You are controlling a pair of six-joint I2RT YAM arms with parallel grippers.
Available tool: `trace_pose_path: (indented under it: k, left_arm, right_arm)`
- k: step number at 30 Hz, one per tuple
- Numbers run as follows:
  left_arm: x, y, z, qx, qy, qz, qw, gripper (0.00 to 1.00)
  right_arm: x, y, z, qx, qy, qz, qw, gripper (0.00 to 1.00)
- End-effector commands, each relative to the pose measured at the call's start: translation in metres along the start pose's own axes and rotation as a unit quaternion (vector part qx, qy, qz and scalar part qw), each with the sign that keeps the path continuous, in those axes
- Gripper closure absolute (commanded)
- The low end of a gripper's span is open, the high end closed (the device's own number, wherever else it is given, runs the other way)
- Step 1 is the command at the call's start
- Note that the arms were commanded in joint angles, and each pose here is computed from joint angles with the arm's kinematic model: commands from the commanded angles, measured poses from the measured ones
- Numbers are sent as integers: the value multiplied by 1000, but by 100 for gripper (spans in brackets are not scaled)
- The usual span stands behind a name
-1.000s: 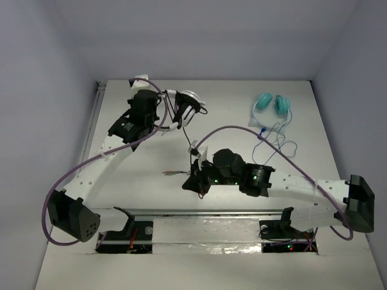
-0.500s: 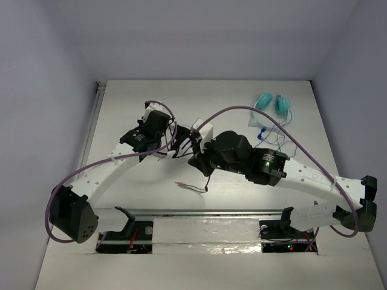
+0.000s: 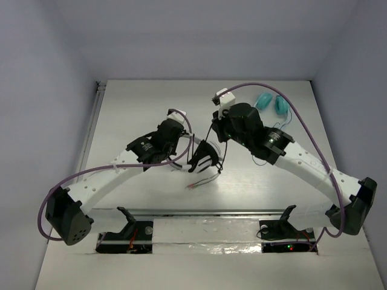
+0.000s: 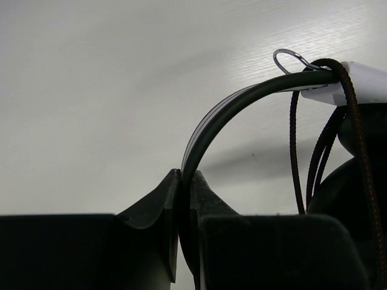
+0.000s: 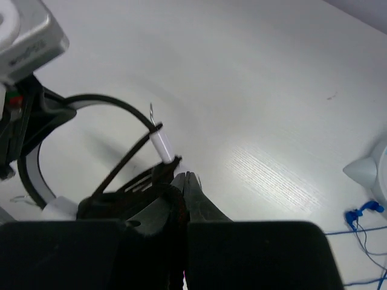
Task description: Wrap the headphones
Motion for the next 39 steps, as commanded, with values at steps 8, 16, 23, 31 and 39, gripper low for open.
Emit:
trace_pose_path:
  k: [8,16,23,31,39]
  left_arm:
    - [-30,45,-13,89,24,-50,995,100]
    - [-32,48,0,51,14,-50,997,100]
    - [-46,60,16,10,21,-75,997,100]
    - [-56,84,-39,207,22,-66,976,100]
    - [-96,125,-54,284,57,-120,950,100]
  right_arm:
    - [-8,-45,-69,128,26,-6,991,99]
    - [17,-67,-74,128,-3,31,991,86]
    - [40,-88,-82,134,-30,63,989,70]
    - [27,-95,-69,72,-58,10,996,67]
    - [27,-74,-10,-153,-96,-140,974,73]
Point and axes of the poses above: each gripper's point midway between its finger pads, its own y axis back along the fingers, its own z axis along the line the jaws close on, x = y × z, the point moved 3 cm from there along y, back along the fingers, and after that the axes turned 13 degrees about y, right-handed, at the moved point
